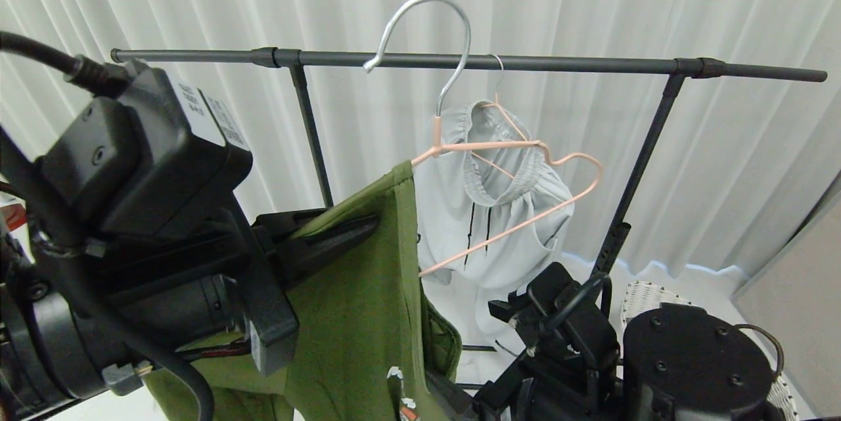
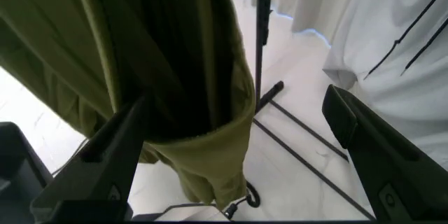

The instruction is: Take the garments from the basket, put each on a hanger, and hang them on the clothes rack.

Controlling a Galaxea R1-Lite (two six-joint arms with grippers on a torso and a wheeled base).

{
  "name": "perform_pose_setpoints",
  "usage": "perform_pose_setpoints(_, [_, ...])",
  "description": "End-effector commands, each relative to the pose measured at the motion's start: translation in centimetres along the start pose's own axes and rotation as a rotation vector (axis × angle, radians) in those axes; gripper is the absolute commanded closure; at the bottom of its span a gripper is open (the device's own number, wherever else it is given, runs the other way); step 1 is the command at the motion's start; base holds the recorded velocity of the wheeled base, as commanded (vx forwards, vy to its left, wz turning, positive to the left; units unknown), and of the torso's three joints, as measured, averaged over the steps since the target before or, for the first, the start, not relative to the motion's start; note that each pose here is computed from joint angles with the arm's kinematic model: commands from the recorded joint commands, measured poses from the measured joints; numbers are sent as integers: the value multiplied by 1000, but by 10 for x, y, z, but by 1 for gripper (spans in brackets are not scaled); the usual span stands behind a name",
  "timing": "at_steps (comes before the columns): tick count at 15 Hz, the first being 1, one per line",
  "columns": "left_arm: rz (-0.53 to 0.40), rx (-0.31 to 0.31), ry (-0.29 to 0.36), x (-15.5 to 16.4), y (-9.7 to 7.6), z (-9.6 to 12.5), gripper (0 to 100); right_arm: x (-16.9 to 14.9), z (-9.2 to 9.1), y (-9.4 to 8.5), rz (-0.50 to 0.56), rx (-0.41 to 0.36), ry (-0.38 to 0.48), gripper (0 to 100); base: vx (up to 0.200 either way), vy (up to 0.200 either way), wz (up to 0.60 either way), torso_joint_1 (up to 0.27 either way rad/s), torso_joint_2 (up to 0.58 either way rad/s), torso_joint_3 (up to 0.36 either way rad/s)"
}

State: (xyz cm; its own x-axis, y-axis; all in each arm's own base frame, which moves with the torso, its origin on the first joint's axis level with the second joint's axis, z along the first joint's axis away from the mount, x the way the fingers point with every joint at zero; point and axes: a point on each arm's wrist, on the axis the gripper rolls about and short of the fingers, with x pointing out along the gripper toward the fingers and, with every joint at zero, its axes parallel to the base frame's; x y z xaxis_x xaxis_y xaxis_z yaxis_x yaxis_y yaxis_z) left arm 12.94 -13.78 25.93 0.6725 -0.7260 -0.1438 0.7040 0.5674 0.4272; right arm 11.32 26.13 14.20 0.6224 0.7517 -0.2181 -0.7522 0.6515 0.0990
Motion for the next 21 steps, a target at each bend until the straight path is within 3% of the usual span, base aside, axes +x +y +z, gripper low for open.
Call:
perform_pose_setpoints(1, [-3,1,-1,1,0,1,100,-1,-1,0,1,-3,3,0,0,0,0,0,0,0])
perform_pose_setpoints(5, [4,1,-17,-1,1,4,100,4,-21,-10,-77,-23,74,0,0,0,0,0,0,0])
perform_pose_setpoints(8, [4,4,-8,-2,1,2,100,4,-32,-45,-242,-35,121,0,0,0,0,0,0,0])
perform_pose_setpoints(10, [16,2,6,-3,2,-3,100,-1,-18,-94,-482,-66,85,0,0,0,0,0,0,0])
perform_pose_setpoints(13, [31,-2,18,-10,2,-10,100,-21,3,-151,-684,-68,37,0,0,0,0,0,0,0])
perform_pose_setpoints(16, [22,-1,38,-12,-2,-19,100,-38,18,-180,-719,-89,-4,0,0,0,0,0,0,0])
perform_pose_setpoints(18, [10,3,59,-15,-6,-27,100,-42,27,-190,-740,-98,-35,0,0,0,0,0,0,0])
perform_pose_setpoints(21, [-31,61,133,-16,-17,-49,100,-49,45,-195,-743,-103,-103,0,0,0,0,0,0,0])
